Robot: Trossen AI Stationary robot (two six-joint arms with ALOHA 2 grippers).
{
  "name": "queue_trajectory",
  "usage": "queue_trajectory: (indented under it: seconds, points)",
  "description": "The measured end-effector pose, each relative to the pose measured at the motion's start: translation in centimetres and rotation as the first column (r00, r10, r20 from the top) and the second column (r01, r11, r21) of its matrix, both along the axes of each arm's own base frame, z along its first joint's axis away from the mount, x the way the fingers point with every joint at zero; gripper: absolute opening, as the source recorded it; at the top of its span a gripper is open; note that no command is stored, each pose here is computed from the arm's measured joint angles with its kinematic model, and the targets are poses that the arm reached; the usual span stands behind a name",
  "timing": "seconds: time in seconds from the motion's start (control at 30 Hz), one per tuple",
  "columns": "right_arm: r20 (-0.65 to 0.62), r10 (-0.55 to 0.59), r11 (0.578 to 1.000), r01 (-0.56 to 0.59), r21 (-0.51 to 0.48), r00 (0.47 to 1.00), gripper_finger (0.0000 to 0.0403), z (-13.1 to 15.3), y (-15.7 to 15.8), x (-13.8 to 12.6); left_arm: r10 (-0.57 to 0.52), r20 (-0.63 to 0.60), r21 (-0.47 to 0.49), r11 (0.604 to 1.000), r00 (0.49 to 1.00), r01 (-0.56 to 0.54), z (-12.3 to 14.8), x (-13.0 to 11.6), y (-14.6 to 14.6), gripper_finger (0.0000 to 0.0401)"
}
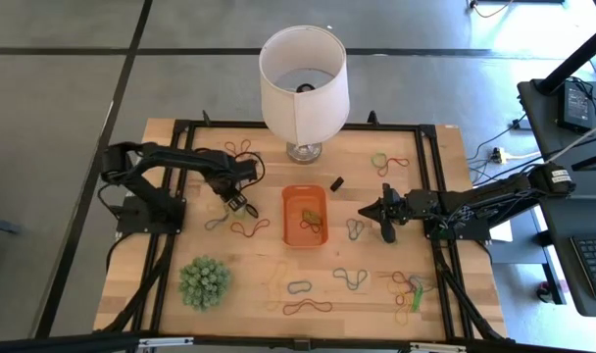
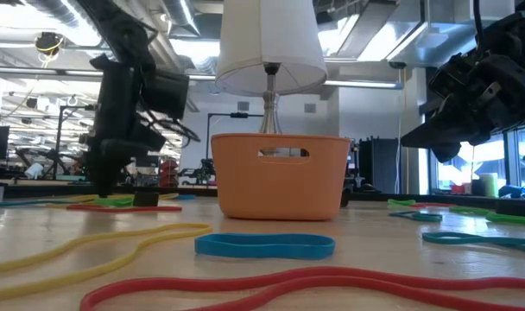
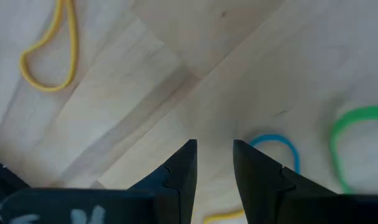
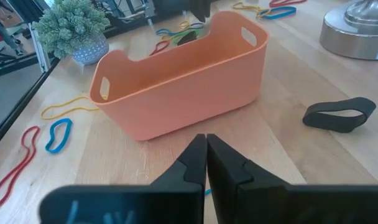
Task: Pick and place rubber bands into bin
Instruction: Put the blue rubber band into the orange bin
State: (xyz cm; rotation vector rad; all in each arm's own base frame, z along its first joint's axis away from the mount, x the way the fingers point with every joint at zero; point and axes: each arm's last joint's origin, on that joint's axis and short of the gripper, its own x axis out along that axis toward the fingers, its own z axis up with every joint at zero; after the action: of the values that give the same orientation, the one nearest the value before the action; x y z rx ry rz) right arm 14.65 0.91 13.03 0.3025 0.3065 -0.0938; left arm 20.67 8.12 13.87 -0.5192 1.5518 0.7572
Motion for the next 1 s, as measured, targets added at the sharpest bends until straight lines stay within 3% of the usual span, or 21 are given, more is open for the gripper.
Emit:
queue_trajectory:
  seconds: [0.37,0.77,1.0]
  points:
    - [-0.002,0.0,1.0,0.0,-0.001,1.0,0.0017,0.0,0.0,0.0,-0.038,-0.036,-0.007,0.999,0.999,0.037,-0.9,0.5,-0.6,0.0093]
    - [-0.002,0.0,1.0,0.0,0.0,1.0,0.0016,0.0,0.0,0.0,-0.022,0.103,0.045,0.999,0.994,0.017,2.3,-0.3,-1.0,0.0073]
    - [-0.002,0.0,1.0,0.0,0.0,1.0,0.0016,0.0,0.0,0.0,-0.051,0.136,0.043,0.998,0.989,0.045,2.2,-0.1,-1.7,0.0072]
